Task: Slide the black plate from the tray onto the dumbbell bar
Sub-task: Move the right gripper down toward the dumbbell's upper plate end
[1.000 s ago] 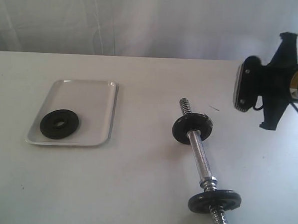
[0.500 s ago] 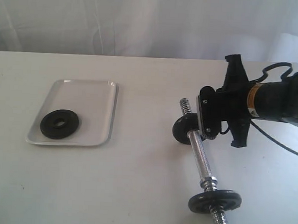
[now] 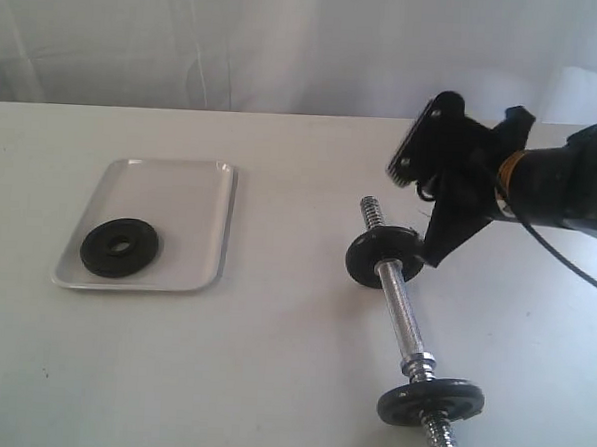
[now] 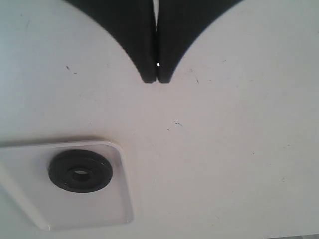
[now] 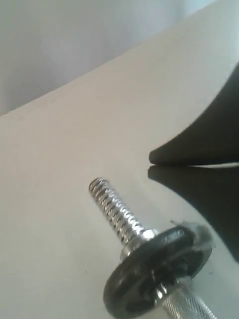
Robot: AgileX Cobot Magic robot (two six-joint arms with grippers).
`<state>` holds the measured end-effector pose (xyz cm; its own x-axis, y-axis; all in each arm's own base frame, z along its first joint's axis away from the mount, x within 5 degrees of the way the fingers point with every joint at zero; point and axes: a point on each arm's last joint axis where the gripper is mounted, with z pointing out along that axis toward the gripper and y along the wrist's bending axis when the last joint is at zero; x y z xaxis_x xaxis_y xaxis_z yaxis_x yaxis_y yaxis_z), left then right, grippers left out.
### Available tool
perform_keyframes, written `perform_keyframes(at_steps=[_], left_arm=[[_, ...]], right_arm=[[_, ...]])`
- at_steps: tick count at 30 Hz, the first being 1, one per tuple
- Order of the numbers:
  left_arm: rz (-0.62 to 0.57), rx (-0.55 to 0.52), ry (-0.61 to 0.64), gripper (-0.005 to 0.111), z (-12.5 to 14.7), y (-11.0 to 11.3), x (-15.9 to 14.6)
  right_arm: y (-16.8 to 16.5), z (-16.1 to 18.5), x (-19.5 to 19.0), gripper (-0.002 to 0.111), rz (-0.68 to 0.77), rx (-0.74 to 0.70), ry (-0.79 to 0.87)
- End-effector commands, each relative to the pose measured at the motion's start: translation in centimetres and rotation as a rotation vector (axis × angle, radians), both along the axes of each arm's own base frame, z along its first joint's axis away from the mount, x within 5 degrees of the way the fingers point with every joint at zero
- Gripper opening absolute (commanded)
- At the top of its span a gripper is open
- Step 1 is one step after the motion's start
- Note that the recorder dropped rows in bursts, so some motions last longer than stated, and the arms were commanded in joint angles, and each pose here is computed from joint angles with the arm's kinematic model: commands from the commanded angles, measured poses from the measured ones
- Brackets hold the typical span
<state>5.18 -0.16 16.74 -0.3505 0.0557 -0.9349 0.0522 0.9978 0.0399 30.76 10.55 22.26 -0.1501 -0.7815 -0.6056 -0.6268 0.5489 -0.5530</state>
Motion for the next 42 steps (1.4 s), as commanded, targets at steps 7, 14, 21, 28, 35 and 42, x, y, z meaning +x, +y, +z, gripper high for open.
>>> perform_keyframes(at_steps=[7,14,21,28,35,42], left_arm=[[-0.001,-0.005,0.002,0.000,-0.1,0.0,0.0],[-0.001,-0.005,0.002,0.000,-0.1,0.0,0.0],[-0.001,-0.005,0.002,0.000,-0.1,0.0,0.0],[-0.001,-0.005,0.002,0.000,-0.1,0.0,0.0],[-0.001,-0.005,0.002,0.000,-0.1,0.0,0.0],[-0.001,-0.005,0.002,0.000,-0.1,0.0,0.0]], right_arm=[[-3.4,0.8,0.7,0.000,-0.420,-0.181,0.194],[-1.3,1.4,0.9,0.000,-0.611,-0.005,0.701],[1.5,1.3,0.0,0.029,-0.486,0.243,0.898],[1.6,1.1,-0.6,0.063,-0.225,0.046,0.882],[1.7,1.0,-1.0,0.063,0.449,-0.336,0.701],[1.9,0.8,-0.6,0.061,0.795,-0.526,0.519]])
